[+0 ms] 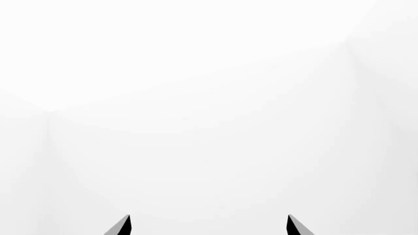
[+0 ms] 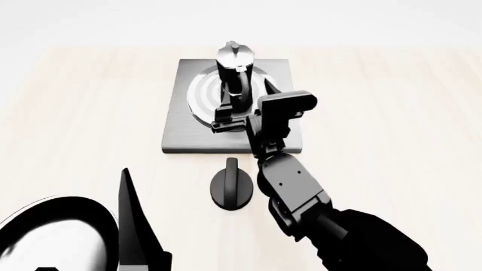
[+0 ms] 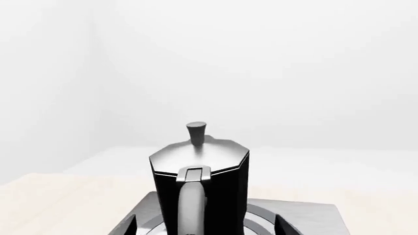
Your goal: Turn on the stove and put the moka pot on it.
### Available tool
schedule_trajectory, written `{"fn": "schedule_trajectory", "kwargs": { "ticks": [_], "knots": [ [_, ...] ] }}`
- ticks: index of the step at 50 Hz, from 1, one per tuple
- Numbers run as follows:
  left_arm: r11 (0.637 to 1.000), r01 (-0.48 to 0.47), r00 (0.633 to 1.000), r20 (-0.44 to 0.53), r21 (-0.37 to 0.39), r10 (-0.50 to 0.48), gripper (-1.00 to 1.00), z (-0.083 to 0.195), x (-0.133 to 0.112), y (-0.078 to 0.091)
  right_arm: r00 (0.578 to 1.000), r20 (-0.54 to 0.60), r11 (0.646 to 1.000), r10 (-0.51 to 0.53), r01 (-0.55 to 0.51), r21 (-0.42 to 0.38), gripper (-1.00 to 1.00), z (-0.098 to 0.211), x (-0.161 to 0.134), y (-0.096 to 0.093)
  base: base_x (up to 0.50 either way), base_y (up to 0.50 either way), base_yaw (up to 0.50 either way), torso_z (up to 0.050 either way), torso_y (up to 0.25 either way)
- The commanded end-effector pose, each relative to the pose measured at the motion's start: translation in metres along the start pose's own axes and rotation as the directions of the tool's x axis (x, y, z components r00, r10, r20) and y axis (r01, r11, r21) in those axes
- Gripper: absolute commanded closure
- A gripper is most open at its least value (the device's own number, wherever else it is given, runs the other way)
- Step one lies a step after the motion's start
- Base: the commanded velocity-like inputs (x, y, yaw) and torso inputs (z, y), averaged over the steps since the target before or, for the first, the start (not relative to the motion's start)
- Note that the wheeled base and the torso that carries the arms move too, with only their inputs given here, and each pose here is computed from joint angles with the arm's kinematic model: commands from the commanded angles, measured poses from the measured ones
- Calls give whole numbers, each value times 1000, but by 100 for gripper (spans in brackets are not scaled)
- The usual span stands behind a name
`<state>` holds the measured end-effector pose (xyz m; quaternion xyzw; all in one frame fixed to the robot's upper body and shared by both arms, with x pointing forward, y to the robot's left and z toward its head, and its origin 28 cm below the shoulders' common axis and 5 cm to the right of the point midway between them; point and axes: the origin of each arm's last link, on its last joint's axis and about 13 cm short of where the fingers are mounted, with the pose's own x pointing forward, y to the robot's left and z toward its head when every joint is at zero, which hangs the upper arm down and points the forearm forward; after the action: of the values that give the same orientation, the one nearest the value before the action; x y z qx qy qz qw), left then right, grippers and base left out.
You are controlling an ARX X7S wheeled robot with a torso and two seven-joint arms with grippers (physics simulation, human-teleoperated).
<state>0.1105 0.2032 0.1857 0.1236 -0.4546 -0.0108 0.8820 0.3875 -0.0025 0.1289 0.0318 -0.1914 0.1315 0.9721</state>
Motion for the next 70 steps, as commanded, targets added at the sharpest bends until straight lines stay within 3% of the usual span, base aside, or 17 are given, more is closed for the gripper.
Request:
{"fn": "schedule_trajectory", "kwargs": {
  "ticks": [1,12,23,32,33,39,48,52,54,55,70],
  "knots": [
    [1000,-3,1000,-4,-1,3,-100,-1,0,0,1000,30,1000,2,-2,-5,-100,7,6,-1,0,0,0,0,0],
    [1000,-1,1000,0,10,1,-100,0,5,1,991,134,1000,9,-11,14,-100,38,26,-2,0,0,0,0,0],
    [998,-27,999,-27,62,29,-100,-12,26,15,967,255,1000,11,-13,8,-100,112,29,-6,0,0,0,0,1],
    [990,-41,998,-38,138,47,-100,-19,54,29,922,368,991,-120,131,-5,-100,170,29,-26,0,0,0,0,0],
    [986,-56,998,-32,155,62,-100,-19,64,34,901,397,982,-173,191,-7,-100,186,25,-35,0,0,0,0,0],
    [979,-93,995,-25,179,99,-100,-18,85,45,831,505,957,-235,288,-30,-100,224,3,-47,0,0,0,0,0],
    [974,-119,993,46,194,112,-100,-6,113,57,760,597,948,-257,318,4,-100,264,-38,-64,0,0,0,0,0],
    [975,-117,992,72,192,105,-100,-2,120,59,708,656,938,-263,348,1,-100,280,-63,-66,0,0,0,0,0],
    [975,-112,992,75,194,99,-100,-1,122,59,698,671,939,-251,343,-5,-100,285,-72,-66,0,0,0,0,0],
    [974,-109,992,80,197,95,-100,0,123,59,668,703,931,-246,364,-20,-100,290,-82,-66,0,0,0,0,0],
    [973,-96,992,96,209,77,-100,-1,118,62,585,776,905,-236,423,-44,-100,305,-141,-74,0,0,0,0,0]
  ]
}}
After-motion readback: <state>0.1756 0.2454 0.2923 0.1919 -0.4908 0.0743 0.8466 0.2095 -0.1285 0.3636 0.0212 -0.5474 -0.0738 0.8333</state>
